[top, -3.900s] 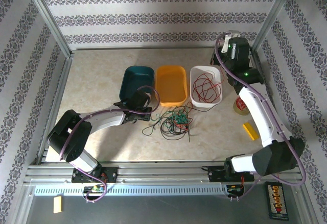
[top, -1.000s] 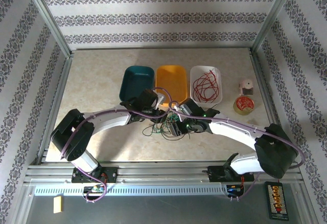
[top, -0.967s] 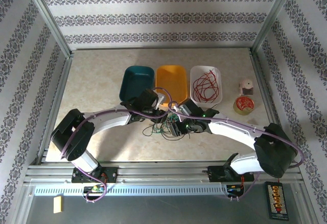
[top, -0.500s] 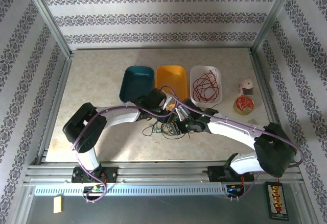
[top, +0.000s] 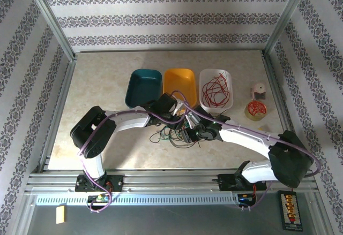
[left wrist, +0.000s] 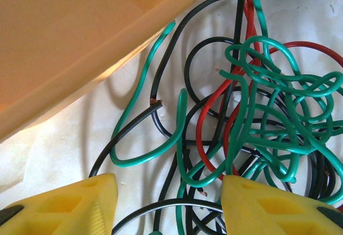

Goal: Untangle the cables

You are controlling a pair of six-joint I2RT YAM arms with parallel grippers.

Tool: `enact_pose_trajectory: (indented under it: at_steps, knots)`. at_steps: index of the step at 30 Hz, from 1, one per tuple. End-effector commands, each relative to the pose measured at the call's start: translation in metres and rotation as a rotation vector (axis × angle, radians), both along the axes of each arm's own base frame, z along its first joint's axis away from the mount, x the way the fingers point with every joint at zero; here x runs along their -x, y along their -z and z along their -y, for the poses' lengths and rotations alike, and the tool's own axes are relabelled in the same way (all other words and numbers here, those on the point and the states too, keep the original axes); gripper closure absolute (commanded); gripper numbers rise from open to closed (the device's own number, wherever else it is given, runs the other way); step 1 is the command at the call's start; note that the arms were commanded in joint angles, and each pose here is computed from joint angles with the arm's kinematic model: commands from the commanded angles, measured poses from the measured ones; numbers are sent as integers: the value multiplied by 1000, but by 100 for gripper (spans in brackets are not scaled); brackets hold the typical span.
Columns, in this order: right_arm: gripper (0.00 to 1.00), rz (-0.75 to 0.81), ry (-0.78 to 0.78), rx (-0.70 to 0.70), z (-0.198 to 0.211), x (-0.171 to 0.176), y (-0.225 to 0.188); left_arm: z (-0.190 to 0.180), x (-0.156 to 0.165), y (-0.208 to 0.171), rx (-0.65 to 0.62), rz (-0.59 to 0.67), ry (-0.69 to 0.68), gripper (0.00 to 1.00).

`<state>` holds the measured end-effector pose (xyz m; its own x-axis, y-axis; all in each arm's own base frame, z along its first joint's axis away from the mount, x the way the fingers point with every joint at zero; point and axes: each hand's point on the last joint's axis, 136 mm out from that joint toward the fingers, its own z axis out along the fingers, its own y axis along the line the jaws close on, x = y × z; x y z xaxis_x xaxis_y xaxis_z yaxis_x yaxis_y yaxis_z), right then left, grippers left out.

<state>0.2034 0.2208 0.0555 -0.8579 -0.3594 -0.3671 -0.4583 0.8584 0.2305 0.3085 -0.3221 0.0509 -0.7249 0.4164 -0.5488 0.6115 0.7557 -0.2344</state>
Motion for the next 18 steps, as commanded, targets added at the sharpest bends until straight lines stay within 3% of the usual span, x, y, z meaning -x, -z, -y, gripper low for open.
enact_pose_trajectory:
  at_steps: [1,4,12,18]
  knots:
    - [75,-18,-6,-14,-4,1,5,3,5,1,-27,5,25,46]
    - [100,-1,12,-42,-5,-2,-2,0,6,4,-43,4,24,46]
    - [100,114,139,-193,12,-22,-59,-6,10,13,-61,-4,15,46]
    - [100,226,218,-388,18,-43,-130,-11,14,18,-77,-7,19,46]
